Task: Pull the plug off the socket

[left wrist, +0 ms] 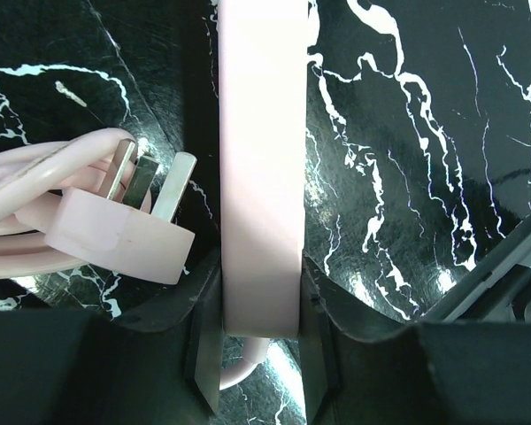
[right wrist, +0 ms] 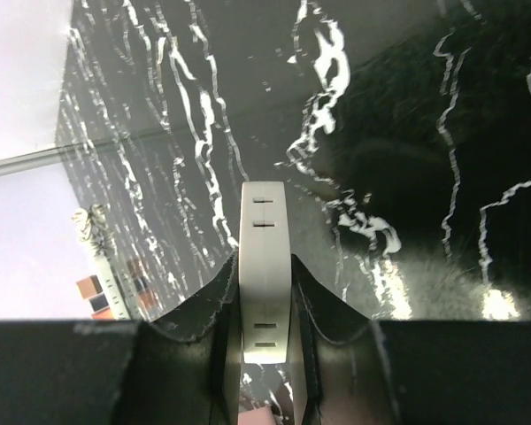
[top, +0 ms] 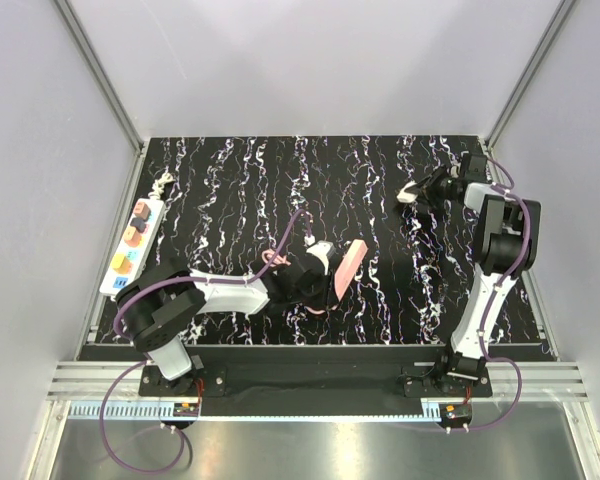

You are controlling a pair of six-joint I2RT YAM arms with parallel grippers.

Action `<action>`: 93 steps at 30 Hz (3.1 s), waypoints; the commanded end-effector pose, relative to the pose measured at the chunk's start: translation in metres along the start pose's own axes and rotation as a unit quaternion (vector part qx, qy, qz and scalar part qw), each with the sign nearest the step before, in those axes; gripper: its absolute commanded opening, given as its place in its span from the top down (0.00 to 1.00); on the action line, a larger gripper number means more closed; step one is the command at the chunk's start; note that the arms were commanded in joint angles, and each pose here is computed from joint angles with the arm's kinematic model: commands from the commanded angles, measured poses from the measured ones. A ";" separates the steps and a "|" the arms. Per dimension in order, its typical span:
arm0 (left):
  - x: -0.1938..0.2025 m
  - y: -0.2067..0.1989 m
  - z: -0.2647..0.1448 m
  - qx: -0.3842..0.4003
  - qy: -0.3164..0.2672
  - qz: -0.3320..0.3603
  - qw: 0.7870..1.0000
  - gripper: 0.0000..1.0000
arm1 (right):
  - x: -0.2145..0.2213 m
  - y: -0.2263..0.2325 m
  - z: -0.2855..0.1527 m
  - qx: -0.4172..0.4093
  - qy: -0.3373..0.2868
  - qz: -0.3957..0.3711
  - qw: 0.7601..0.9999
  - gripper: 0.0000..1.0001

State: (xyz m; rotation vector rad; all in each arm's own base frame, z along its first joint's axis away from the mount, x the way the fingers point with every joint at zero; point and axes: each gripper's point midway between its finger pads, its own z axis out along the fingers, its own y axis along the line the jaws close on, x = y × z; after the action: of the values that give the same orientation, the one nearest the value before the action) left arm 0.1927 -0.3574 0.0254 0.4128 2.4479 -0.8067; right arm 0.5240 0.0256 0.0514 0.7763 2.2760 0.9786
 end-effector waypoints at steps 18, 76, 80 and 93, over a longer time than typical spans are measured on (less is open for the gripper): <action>0.032 0.006 -0.015 -0.026 0.075 0.002 0.997 1.00 | -0.039 -0.010 -0.021 0.107 -0.050 -0.058 0.991 0.25; -0.065 -0.055 -0.130 0.062 -0.119 0.042 0.990 0.19 | 0.276 -0.007 -0.111 0.195 0.046 -0.016 0.979 0.19; -0.073 -0.050 -0.163 0.061 -0.153 0.049 0.985 0.18 | 0.283 -0.009 -0.104 0.203 0.052 -0.025 0.977 0.25; -0.062 -0.018 -0.196 0.029 -0.185 0.039 0.982 0.15 | 0.269 -0.033 -0.112 0.261 0.011 -0.053 0.964 0.82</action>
State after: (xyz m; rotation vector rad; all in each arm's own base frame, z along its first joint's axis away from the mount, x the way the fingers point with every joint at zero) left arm 0.1576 -0.2651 0.2060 0.3529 2.0660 -0.8800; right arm 0.2518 0.1654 0.0272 0.8399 2.6535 0.5207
